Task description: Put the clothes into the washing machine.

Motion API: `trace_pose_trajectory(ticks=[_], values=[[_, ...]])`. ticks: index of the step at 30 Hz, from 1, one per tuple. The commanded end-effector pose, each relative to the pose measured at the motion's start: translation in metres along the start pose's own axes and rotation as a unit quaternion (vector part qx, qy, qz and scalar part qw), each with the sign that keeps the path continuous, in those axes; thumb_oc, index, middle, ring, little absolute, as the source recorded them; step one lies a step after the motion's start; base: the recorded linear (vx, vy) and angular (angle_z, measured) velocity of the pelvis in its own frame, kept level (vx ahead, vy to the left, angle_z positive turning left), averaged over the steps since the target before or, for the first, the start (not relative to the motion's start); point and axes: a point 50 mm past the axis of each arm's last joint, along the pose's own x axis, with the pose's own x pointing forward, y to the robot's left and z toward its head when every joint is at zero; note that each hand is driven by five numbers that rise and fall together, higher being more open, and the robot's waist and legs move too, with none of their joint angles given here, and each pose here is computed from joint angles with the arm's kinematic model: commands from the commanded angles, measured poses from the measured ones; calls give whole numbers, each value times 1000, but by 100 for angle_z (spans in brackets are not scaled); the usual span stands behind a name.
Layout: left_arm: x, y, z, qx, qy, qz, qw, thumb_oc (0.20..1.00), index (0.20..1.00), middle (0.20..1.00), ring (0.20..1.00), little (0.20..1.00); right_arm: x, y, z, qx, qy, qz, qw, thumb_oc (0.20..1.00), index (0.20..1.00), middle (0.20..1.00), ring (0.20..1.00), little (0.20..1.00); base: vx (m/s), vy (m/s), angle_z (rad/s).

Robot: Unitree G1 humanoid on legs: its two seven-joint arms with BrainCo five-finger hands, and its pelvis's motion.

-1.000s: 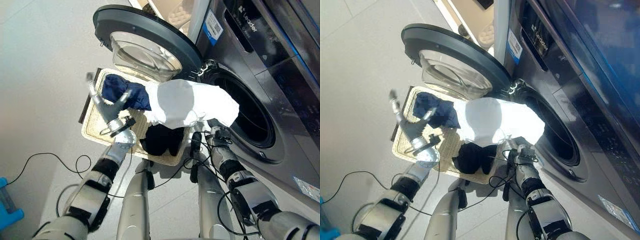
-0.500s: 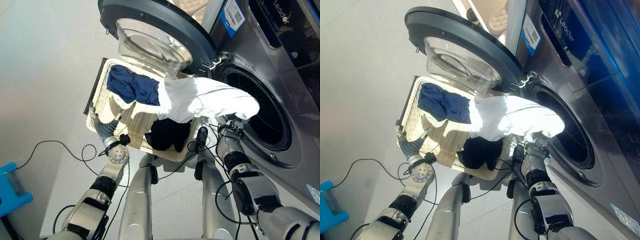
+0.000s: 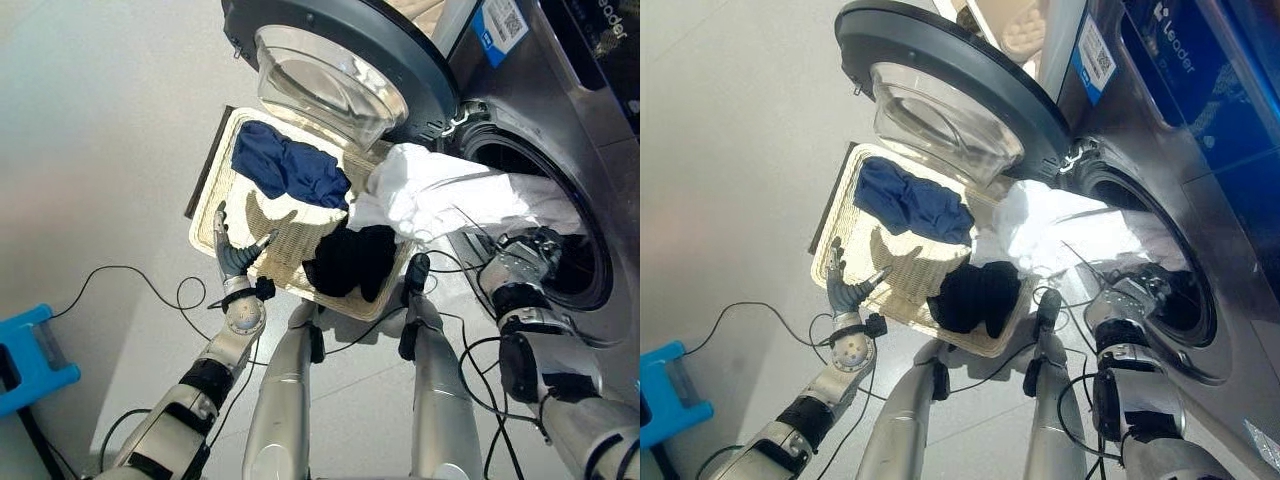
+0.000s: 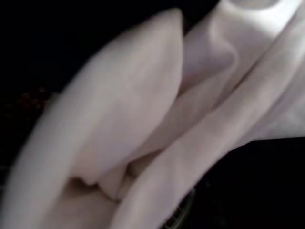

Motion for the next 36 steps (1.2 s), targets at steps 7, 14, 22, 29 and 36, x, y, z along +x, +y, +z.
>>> trace_pose_trajectory(ticks=[7,14,22,29,36], values=[[-9,2,13,-66,-17,-17,998,1000,1000,1000,1000,1000,33,36,80,-21,-175,28,984,200,200,200,200,200,0,0,0],[-17,5,14,-68,-16,-39,997,1000,1000,1000,1000,1000,37,57,107,-9,-251,46,967,200,200,200,200,200,5,0,0],[-20,5,16,-66,-8,-50,997,1000,1000,1000,1000,1000,48,87,104,-18,-215,104,971,200,200,200,200,200,1,-7,-2],[-27,2,14,-47,-15,-68,996,1000,1000,1000,1000,1000,62,82,69,-191,-22,7,981,1000,1000,1000,1000,1000,0,0,0],[-30,-3,13,-39,-20,-77,996,1000,1000,1000,1000,1000,64,80,62,-279,4,-28,960,1000,1000,1000,1000,1000,0,0,0]])
